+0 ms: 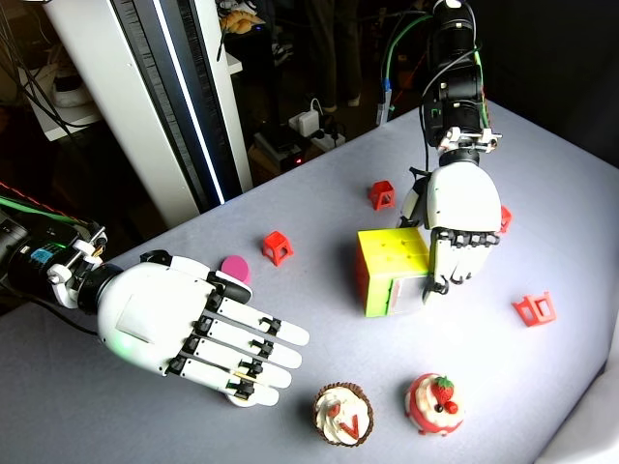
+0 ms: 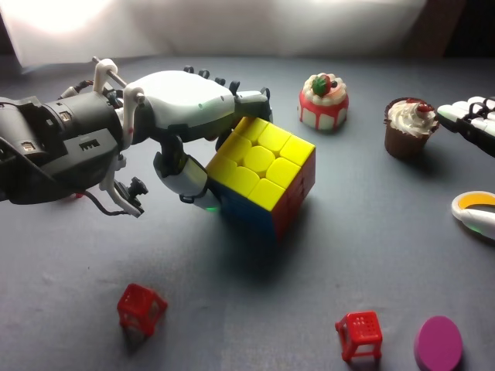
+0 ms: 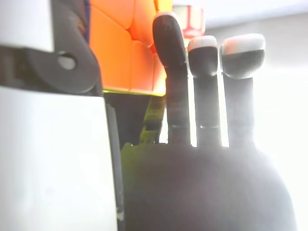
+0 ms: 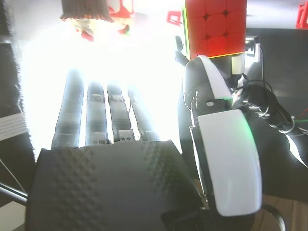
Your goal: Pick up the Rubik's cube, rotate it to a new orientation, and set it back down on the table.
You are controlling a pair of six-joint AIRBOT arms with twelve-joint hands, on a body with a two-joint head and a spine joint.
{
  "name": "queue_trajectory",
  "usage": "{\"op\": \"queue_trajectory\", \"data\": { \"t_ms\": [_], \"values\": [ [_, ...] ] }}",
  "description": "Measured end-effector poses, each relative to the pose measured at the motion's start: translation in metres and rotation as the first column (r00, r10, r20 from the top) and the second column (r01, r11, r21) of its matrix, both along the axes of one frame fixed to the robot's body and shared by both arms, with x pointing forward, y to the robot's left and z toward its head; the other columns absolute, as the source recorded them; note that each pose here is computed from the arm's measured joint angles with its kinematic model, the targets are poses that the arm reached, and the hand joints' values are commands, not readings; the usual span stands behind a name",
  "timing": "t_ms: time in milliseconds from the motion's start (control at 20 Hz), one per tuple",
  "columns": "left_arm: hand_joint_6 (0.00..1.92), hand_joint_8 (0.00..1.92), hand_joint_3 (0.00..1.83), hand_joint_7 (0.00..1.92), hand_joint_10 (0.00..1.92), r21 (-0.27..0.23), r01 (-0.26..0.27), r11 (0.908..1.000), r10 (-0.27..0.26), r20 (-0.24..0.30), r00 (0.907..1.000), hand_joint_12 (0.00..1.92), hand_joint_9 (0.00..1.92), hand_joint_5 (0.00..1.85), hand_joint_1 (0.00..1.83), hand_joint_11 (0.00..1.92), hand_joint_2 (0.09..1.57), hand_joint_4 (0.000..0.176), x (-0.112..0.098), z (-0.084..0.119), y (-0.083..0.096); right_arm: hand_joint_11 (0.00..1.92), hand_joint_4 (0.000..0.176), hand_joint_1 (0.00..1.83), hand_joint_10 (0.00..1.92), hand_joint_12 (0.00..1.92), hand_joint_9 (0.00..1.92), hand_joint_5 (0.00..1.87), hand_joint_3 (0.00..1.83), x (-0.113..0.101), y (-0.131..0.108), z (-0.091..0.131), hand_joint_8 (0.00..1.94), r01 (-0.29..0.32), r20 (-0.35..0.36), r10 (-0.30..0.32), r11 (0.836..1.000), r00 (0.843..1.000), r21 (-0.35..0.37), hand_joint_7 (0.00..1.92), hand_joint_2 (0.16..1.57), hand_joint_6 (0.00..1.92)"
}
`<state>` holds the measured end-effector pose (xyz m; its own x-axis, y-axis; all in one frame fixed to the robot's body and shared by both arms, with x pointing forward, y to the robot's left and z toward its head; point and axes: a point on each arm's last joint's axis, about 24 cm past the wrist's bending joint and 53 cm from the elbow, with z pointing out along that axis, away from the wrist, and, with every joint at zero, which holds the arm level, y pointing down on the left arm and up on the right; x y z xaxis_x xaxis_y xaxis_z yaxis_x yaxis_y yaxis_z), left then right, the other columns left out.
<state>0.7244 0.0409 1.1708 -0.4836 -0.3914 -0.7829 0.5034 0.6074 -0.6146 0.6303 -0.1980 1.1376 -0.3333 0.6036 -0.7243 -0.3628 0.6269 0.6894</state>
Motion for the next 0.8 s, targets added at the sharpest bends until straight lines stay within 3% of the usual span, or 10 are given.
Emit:
{"op": "queue_trajectory", "data": {
  "t_ms": [50,100,300,400,450,500,600,650,750,800],
  "values": [
    [1.21,1.82,0.00,0.51,1.92,0.002,-0.001,1.0000,0.001,0.002,1.0000,1.92,0.61,0.51,1.15,0.85,1.17,0.000,0.001,0.001,0.000,0.00,0.000,0.58,0.00,0.36,0.00,0.00,0.00,0.000,0.000,-0.001,0.00,-0.001,-0.001,0.001,1.000,1.000,0.003,0.00,1.26,0.00],
    [1.17,1.78,0.00,0.36,1.92,0.014,-0.004,0.9999,0.004,0.009,0.9999,1.92,0.45,0.42,1.10,0.68,1.13,0.000,0.002,0.002,0.000,0.00,0.000,0.55,0.00,0.45,0.00,0.00,0.00,0.001,0.002,-0.003,0.00,-0.002,-0.005,0.002,1.000,1.000,0.004,0.00,1.26,0.00],
    [1.03,1.88,0.00,0.57,1.92,0.006,-0.042,0.9991,0.042,-0.003,0.9991,1.92,0.76,0.41,1.10,1.00,1.14,0.000,0.008,0.000,0.009,0.00,0.000,0.56,0.00,0.30,0.00,0.00,0.00,0.001,0.004,-0.005,0.00,-0.006,-0.011,0.006,1.000,1.000,0.010,0.00,1.25,0.00],
    [0.93,1.47,0.00,0.36,1.86,-0.014,-0.080,0.9967,0.080,-0.039,0.9960,1.92,0.32,0.44,1.01,0.49,1.13,0.000,0.014,-0.005,0.018,0.00,0.000,0.55,0.00,0.32,0.00,0.00,0.00,0.001,0.005,-0.006,0.00,-0.007,-0.013,0.007,1.000,1.000,0.010,0.00,1.25,0.00],
    [1.08,1.44,0.00,0.27,1.85,-0.019,-0.095,0.9953,0.094,-0.044,0.9946,1.92,0.16,0.44,1.04,0.29,1.13,0.000,0.016,-0.006,0.022,0.00,0.000,0.57,0.00,0.32,0.00,0.00,0.00,0.001,0.005,-0.006,0.00,-0.006,-0.014,0.006,1.000,1.000,0.010,0.00,1.25,0.00],
    [1.17,1.62,0.02,0.55,1.92,-0.025,-0.110,0.9936,0.109,-0.049,0.9928,1.92,0.48,0.41,1.22,0.71,1.29,0.000,0.018,-0.008,0.025,0.00,0.000,0.58,0.00,0.21,0.00,0.00,0.00,0.001,0.005,-0.006,0.00,-0.007,-0.013,0.007,1.000,1.000,0.011,0.00,1.24,0.00],
    [1.16,1.79,0.00,0.36,1.92,-0.049,-0.136,0.9895,0.132,-0.068,0.9889,1.92,0.45,0.33,1.16,0.68,1.21,0.000,0.020,-0.010,0.031,0.00,0.000,0.58,0.00,0.28,0.00,0.00,0.00,0.001,0.005,-0.006,0.00,-0.006,-0.015,0.006,1.000,1.000,0.011,0.00,1.24,0.00],
    [0.86,1.82,0.00,0.15,1.92,-0.063,-0.150,0.9867,0.144,-0.080,0.9863,1.92,0.31,0.08,1.13,0.58,1.16,0.000,0.021,-0.011,0.035,0.00,0.000,0.58,0.00,0.30,0.00,0.00,0.00,0.001,0.005,-0.006,0.00,-0.006,-0.015,0.007,1.000,1.000,0.012,0.00,1.25,0.00],
    [1.08,1.75,0.00,0.23,1.92,-0.060,-0.154,0.9862,0.149,-0.087,0.9850,1.92,0.31,0.38,1.05,0.58,1.15,0.000,0.021,-0.015,0.037,0.00,0.000,0.56,0.00,0.37,0.00,0.00,0.00,0.001,0.005,-0.007,0.00,-0.004,-0.017,0.004,1.000,1.000,0.013,0.00,1.25,0.00],
    [1.05,1.53,0.00,0.20,1.92,-0.058,-0.156,0.9861,0.151,-0.079,0.9854,1.92,0.16,0.41,1.00,0.39,1.14,0.000,0.022,-0.013,0.039,0.00,0.000,0.54,0.00,0.62,0.00,0.00,0.00,0.001,0.005,-0.006,0.00,-0.006,-0.016,0.006,1.000,1.000,0.013,0.00,1.23,0.00]
  ]
}}
